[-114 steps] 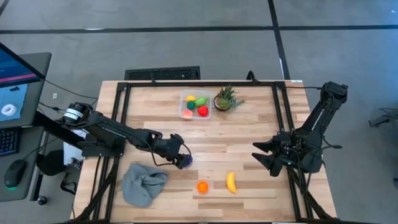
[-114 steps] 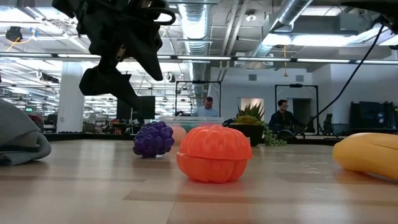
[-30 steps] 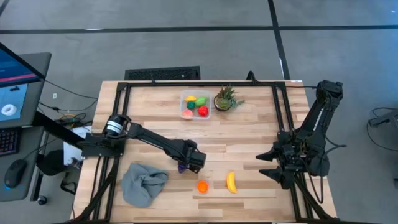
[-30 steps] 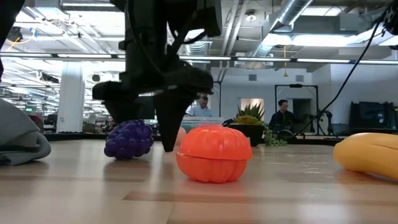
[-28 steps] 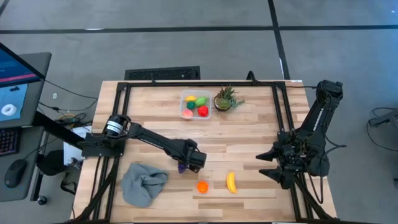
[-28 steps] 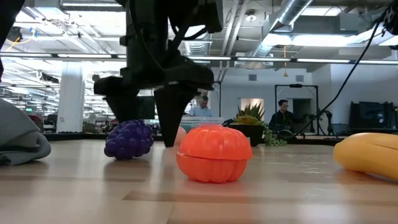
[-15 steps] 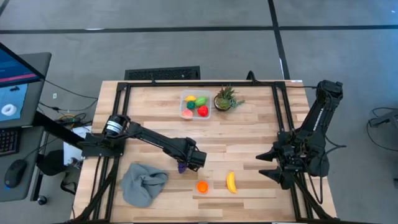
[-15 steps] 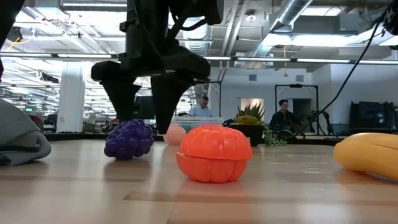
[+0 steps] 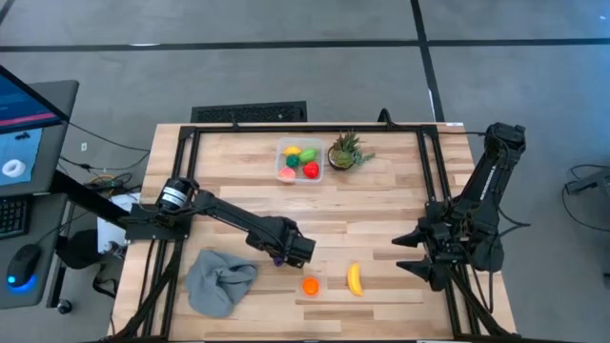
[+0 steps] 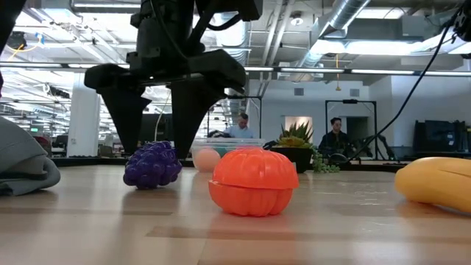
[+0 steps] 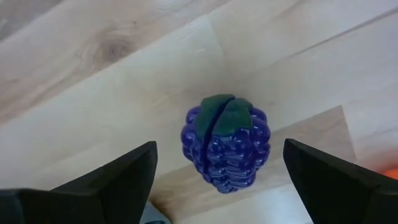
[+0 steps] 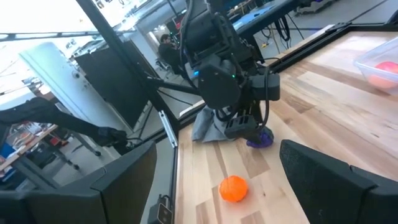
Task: Pick and placing Produce into tupperware
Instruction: Put the violet grapes into the transparent container
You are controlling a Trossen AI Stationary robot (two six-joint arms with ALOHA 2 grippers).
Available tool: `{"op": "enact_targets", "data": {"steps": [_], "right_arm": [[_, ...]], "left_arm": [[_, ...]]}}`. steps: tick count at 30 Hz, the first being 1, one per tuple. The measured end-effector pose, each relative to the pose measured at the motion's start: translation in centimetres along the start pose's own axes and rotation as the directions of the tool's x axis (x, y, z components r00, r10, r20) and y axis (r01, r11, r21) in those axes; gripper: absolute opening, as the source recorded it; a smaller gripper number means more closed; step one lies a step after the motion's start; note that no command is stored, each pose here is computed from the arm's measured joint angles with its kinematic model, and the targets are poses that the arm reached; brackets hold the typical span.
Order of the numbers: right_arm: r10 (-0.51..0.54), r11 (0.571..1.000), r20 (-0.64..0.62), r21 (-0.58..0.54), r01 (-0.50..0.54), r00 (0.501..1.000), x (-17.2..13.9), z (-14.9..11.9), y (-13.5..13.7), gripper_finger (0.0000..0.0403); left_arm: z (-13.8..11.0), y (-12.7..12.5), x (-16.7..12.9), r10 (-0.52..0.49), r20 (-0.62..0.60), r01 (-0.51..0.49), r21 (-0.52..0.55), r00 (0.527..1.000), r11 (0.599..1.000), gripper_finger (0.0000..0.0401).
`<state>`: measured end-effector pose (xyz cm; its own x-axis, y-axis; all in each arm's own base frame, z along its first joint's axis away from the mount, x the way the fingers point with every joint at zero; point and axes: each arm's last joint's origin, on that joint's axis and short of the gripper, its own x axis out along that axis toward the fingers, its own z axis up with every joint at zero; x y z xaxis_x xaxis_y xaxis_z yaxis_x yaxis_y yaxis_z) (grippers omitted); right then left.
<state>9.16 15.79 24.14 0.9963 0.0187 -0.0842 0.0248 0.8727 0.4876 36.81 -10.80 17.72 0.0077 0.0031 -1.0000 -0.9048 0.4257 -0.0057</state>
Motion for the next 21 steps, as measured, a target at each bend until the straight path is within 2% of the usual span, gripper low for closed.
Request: {"op": "enact_targets", "data": {"steps": [21], "right_arm": [[0.032,0.999,-0.039,-0.017,-0.033,0.999,-0.01,-0.21,0.01,0.0363]], "left_arm": [[-0.06,-0.14,0.26,-0.005,0.029,0.007,-0.053,1.000,0.999,0.0339]]}}
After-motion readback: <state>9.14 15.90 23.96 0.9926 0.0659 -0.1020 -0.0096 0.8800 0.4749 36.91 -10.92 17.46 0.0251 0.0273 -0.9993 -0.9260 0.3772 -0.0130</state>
